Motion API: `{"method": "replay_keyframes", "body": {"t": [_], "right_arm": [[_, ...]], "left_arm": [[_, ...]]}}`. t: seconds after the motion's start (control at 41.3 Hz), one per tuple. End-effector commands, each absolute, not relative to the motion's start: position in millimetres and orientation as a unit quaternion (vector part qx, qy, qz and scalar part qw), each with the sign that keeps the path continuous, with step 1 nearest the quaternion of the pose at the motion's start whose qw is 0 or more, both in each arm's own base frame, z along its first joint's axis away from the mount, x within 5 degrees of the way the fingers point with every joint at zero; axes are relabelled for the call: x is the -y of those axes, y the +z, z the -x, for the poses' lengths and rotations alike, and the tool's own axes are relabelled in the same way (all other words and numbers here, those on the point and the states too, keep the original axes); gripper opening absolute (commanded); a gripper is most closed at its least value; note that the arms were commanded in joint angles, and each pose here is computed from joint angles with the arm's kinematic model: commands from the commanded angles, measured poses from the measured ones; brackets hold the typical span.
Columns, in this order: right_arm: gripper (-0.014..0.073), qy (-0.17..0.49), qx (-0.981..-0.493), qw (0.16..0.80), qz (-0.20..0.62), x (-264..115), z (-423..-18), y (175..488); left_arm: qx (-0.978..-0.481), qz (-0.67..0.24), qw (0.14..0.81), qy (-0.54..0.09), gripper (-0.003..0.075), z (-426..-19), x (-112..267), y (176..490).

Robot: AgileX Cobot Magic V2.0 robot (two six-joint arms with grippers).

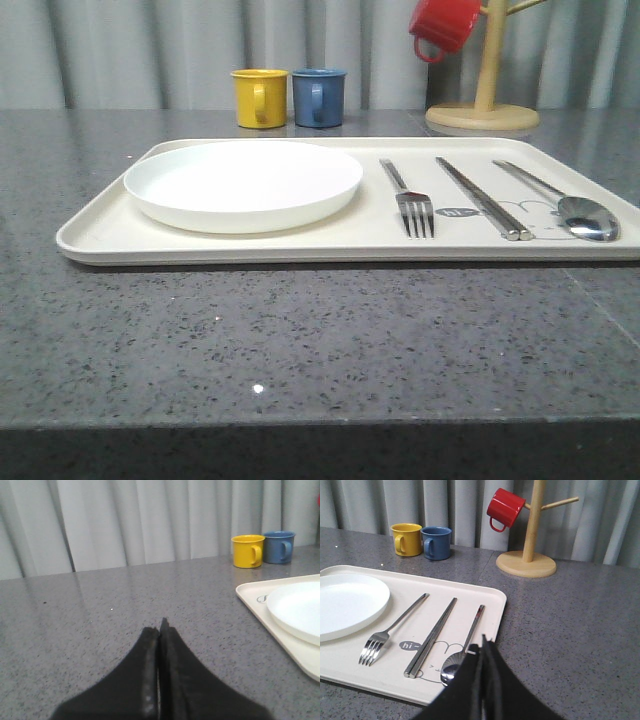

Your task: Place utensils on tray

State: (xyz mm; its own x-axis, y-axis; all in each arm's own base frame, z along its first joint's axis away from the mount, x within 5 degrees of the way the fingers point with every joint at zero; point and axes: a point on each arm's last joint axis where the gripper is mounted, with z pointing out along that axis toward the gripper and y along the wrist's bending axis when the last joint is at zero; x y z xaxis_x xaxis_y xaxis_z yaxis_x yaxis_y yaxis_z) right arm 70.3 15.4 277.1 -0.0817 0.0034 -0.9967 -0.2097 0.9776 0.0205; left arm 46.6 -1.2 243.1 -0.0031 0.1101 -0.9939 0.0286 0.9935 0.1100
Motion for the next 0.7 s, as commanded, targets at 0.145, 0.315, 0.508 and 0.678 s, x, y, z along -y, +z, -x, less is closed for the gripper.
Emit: {"method": "replay_keyframes", "body": {"t": [0.145, 0.315, 0.508, 0.678], "right_arm": [[-0.0094, 0.074, -0.692, 0.714, 0.071, -14.7, -69.9, 294.1], [-0.0094, 0.074, -0.692, 0.714, 0.071, -14.7, -69.9, 294.1], [-0.0094, 0.074, -0.692, 0.714, 0.071, -14.7, -69.9, 294.1], [-0.0094, 0.074, -0.692, 0.714, 0.071, -14.7, -69.9, 294.1]], "left_arm": [[-0.683, -0.031, 0.729, 0.027, -0.0019, -49.7, 0.4, 228.6], [-0.687, -0.031, 0.725, 0.027, -0.0019, -54.3, 0.4, 208.8], [-0.684, -0.031, 0.728, 0.027, -0.0019, -54.6, 0.4, 207.7], [-0.684, -0.031, 0.728, 0.027, -0.0019, -54.6, 0.4, 207.7]]}}
